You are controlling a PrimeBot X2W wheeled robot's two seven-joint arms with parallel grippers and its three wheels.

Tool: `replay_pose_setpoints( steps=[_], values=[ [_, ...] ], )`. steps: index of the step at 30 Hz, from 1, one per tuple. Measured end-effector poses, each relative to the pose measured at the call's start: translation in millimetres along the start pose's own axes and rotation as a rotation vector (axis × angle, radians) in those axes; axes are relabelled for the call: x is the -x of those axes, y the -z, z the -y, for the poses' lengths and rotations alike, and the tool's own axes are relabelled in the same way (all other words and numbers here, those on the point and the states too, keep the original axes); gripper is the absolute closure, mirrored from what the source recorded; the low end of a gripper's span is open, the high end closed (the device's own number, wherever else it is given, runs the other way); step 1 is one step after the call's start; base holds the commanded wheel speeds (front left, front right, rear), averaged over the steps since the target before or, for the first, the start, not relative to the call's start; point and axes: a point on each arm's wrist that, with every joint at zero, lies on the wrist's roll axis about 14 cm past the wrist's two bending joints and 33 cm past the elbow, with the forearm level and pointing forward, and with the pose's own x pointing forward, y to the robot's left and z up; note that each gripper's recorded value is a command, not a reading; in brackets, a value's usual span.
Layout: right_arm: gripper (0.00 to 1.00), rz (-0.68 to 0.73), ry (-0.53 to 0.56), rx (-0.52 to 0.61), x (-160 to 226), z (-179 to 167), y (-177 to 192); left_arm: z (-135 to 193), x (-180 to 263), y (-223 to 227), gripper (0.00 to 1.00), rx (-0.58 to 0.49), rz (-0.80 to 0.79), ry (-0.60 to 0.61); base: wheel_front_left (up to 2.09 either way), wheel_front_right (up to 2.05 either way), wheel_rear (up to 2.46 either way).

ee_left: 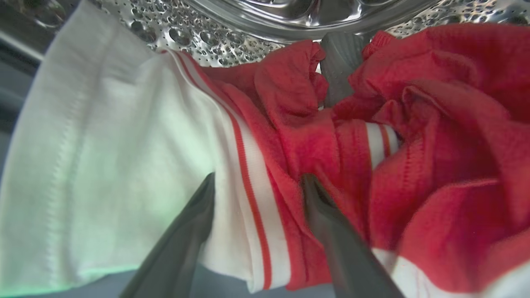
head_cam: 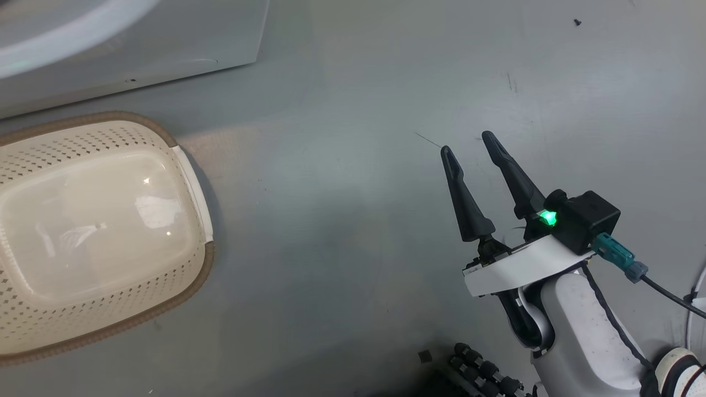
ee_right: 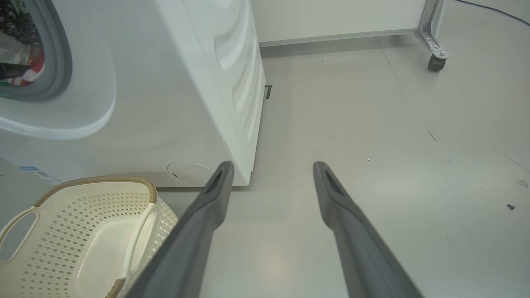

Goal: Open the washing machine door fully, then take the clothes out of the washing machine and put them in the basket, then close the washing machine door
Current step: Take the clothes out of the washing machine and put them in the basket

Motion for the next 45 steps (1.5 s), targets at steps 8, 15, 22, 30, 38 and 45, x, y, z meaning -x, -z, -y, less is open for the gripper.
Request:
replay_pose_setpoints(
  steps=[8, 15, 22, 30, 38, 45],
  values=[
    [0.0, 0.001, 0.003, 0.003, -3.6, 0.5, 0.4, -6.6, -6.8, 2.1, 0.0, 0.016, -0.012, -0.026, 0.0, 0.0, 0.0],
    [0.0, -0.004, -0.001, 0.001, -5.3, -0.8, 2.6, -6.1, -9.6, 0.3, 1.0, 0.033, 0.003, -0.029, 0.0, 0.0, 0.0],
    [0.0, 0.005, -0.005, 0.002, -8.7, -2.8, 0.1, -3.3, -8.7, -1.4, 1.0, 0.033, 0.023, -0.026, 0.0, 0.0, 0.0],
    [0.0, 0.023, -0.021, 0.001, -8.9, -8.5, -6.7, -6.9, 0.5, -11.4, 1.0, 0.034, 0.073, -0.027, 0.0, 0.0, 0.0],
    [0.0, 0.058, -0.034, 0.004, -8.5, -12.7, -20.0, 2.7, 16.0, -34.7, 1.0, 0.039, 0.172, 0.013, 0.0, 0.0, 0.0],
    [0.0, 0.094, -0.042, 0.013, -5.3, -16.1, -33.8, 20.9, 36.8, -47.5, 1.0, 0.047, 0.235, 0.079, 0.0, 0.0, 0.0]
  ],
)
